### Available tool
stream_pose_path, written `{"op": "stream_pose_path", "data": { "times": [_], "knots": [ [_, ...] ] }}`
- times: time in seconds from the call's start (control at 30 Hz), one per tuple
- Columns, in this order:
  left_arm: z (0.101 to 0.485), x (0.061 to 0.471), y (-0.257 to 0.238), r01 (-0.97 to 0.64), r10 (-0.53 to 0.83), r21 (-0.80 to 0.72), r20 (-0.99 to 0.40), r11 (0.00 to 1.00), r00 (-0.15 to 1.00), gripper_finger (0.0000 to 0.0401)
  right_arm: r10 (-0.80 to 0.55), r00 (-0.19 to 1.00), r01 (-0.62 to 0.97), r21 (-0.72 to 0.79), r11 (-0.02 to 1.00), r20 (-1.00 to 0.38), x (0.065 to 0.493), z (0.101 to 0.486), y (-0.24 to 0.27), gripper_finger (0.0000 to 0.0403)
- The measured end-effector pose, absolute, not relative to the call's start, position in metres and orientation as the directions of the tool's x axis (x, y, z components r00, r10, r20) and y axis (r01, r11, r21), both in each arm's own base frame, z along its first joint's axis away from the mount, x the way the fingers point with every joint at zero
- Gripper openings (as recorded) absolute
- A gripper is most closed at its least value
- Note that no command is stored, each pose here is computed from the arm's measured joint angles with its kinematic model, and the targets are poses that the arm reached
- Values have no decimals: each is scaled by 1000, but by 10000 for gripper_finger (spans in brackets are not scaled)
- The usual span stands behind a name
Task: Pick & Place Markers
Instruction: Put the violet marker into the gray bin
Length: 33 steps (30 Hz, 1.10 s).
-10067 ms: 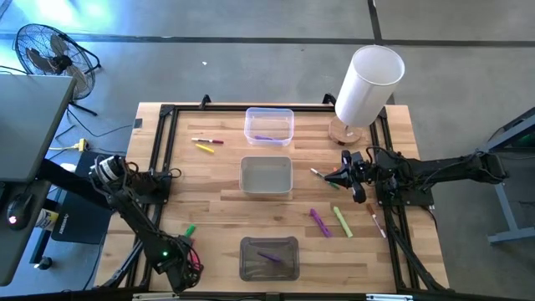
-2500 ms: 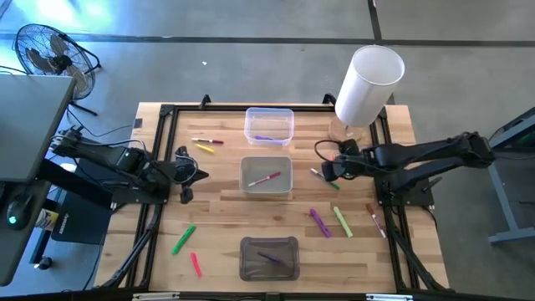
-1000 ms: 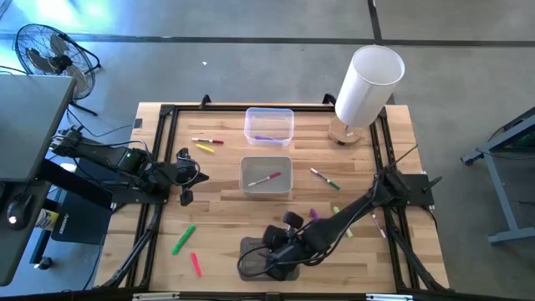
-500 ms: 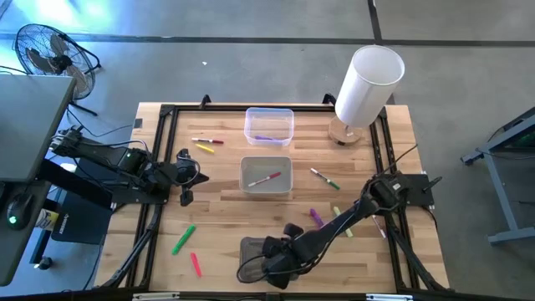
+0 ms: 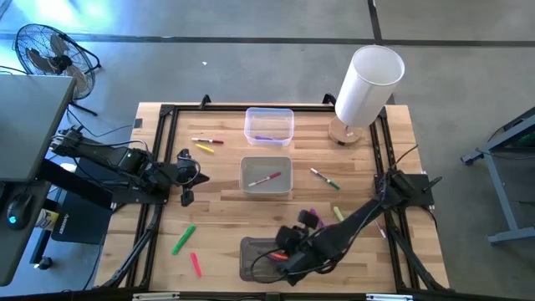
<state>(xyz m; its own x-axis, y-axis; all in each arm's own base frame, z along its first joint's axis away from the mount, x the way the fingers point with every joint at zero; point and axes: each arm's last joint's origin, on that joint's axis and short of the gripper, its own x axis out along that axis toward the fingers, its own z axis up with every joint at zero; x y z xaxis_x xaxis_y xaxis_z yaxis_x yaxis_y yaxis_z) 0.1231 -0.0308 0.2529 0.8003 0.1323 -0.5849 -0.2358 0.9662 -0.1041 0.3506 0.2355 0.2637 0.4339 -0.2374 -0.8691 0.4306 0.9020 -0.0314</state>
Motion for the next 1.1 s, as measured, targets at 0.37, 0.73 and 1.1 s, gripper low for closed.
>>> {"op": "stream_pose_path", "data": {
  "times": [0.37,0.73,1.1],
  "knots": [
    [244,136,-34,-294,183,-78,-625,953,759,27,-197,633,545,252,799,-748,258,255,211,14],
    [243,153,-34,-562,414,-158,-523,812,745,164,-108,778,498,503,706,-619,193,219,147,7],
    [226,176,24,-634,312,-232,-715,738,625,144,-190,815,534,582,613,-547,169,180,82,1]
  ]
}}
